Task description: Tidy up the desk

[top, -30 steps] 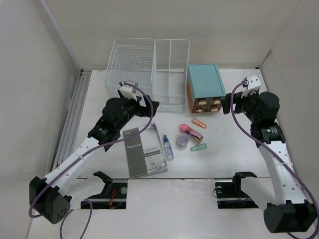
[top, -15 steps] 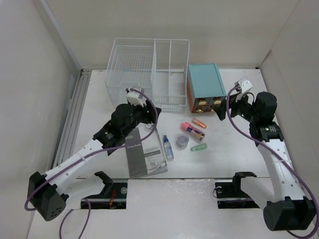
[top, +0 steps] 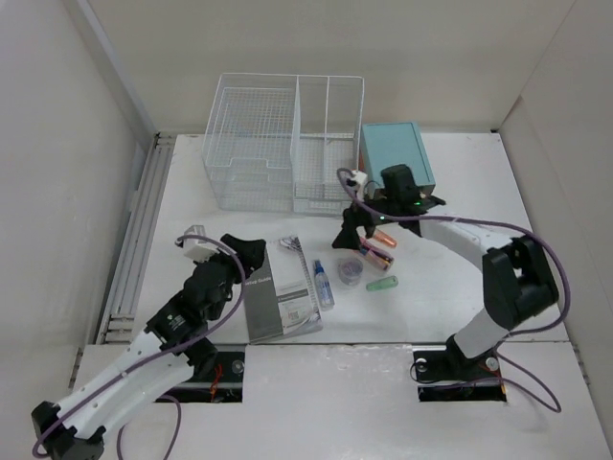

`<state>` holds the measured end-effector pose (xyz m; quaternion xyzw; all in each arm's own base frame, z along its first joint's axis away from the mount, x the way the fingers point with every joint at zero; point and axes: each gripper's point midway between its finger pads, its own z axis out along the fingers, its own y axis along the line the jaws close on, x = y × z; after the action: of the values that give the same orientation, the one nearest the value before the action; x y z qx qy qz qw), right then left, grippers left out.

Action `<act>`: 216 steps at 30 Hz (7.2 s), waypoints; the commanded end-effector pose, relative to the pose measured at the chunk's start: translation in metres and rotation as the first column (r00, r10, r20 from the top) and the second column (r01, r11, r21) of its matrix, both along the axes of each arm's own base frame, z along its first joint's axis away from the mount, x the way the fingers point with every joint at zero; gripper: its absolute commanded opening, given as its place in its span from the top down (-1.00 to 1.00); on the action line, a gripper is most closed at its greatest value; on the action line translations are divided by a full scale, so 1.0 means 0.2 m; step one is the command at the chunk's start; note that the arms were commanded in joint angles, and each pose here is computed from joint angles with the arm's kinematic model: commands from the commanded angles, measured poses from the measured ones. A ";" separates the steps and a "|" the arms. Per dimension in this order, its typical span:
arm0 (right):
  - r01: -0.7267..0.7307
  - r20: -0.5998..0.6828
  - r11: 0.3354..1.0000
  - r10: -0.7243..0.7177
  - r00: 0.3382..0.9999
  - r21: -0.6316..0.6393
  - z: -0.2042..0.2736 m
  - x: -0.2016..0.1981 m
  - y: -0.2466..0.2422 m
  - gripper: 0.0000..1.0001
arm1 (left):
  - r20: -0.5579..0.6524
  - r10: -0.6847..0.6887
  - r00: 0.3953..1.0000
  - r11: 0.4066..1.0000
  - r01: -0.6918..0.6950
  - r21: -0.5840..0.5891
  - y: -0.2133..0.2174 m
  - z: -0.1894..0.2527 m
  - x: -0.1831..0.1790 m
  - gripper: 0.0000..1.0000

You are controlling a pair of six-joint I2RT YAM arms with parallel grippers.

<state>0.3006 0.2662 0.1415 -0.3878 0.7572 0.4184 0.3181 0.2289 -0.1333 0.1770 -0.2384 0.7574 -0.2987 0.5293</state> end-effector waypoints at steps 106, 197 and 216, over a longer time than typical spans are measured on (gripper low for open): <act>0.626 0.621 0.697 -0.672 0.403 0.349 1.46 0.18 -0.80 0.59 | 0.487 -0.309 0.817 0.932 0.158 0.326 -0.71 1.33 0.62 1.00; 0.583 -0.119 0.777 -0.572 0.812 0.237 0.45 0.25 -0.70 -0.26 | 0.502 -0.155 0.851 0.982 0.188 -0.015 -0.77 0.95 0.15 -0.05; 0.777 -0.221 0.616 -0.746 0.628 0.128 0.03 0.51 -0.57 -0.28 | 0.171 -0.326 0.930 0.942 0.304 0.139 -0.61 0.14 -0.07 -0.33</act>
<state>0.3685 0.1588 0.1188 0.0138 0.8488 0.3670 0.3802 0.2209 -0.2520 0.2044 -0.0539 0.7500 -0.3405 0.5646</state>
